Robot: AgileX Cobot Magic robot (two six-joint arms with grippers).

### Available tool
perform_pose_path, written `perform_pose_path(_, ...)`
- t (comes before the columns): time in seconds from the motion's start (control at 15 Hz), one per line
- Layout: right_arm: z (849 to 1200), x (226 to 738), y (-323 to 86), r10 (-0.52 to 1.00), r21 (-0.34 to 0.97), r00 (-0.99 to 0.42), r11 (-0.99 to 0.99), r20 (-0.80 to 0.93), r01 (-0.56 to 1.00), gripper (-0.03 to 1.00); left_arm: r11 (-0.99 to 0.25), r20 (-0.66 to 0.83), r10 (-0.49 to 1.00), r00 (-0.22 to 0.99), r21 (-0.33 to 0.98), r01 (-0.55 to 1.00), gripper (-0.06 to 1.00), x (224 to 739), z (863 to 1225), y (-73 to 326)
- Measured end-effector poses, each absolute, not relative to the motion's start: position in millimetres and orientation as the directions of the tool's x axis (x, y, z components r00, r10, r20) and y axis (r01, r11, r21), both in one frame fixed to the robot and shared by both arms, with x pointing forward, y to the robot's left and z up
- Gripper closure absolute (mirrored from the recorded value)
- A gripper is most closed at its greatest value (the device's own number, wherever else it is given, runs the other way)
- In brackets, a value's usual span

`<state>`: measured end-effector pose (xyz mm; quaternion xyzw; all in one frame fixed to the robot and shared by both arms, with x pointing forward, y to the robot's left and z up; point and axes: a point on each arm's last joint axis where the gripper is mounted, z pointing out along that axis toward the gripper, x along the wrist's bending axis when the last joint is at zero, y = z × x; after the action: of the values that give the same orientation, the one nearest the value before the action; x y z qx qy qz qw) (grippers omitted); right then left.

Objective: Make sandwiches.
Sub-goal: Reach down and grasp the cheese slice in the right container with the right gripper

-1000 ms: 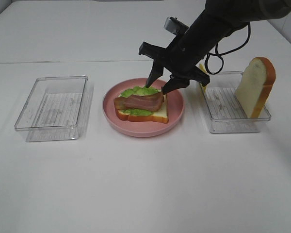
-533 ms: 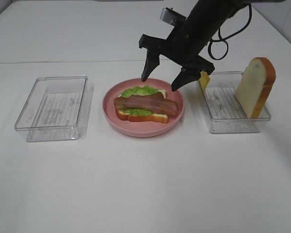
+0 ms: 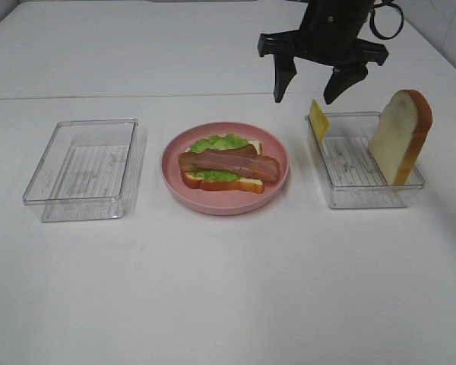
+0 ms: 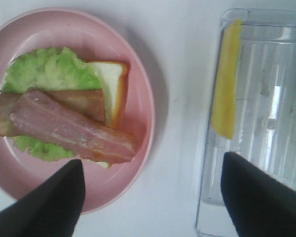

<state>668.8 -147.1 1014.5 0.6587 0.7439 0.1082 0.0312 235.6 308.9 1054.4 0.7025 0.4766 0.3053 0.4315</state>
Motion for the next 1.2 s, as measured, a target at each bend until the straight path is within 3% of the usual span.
perform_pose_path(0.27, 1005, 689, -176, 0.983, 0.258, -0.105, 0.064, 0.149, 0.964, 0.29, -0.173, 0.018, 0.933, 0.359, 0.897, 0.406, 0.19, 236, 1054, 309)
perform_pose_path(0.67, 943, 711, -191, 0.986, 0.206, -0.08, 0.048, 0.145, 0.977, 0.38, -0.173, 0.018, 0.933, 0.359, 0.897, 0.406, 0.19, 236, 1054, 309)
perform_pose_path(0.87, 935, 712, -190, 0.987, 0.199, -0.078, 0.048, 0.144, 0.979, 0.62, -0.173, 0.018, 0.933, 0.359, 0.897, 0.406, 0.19, 236, 1054, 309)
perform_pose_path(1.0, 937, 713, -190, 0.986, 0.206, -0.079, 0.048, 0.145, 0.977, 0.95, -0.173, 0.018, 0.933, 0.359, 0.897, 0.406, 0.19, 236, 1054, 309)
perform_pose_path(1.2, 946, 711, -191, 0.986, 0.21, -0.081, 0.049, 0.146, 0.976, 0.97, -0.173, 0.018, 0.933, 0.359, 0.897, 0.406, 0.19, 236, 1054, 309)
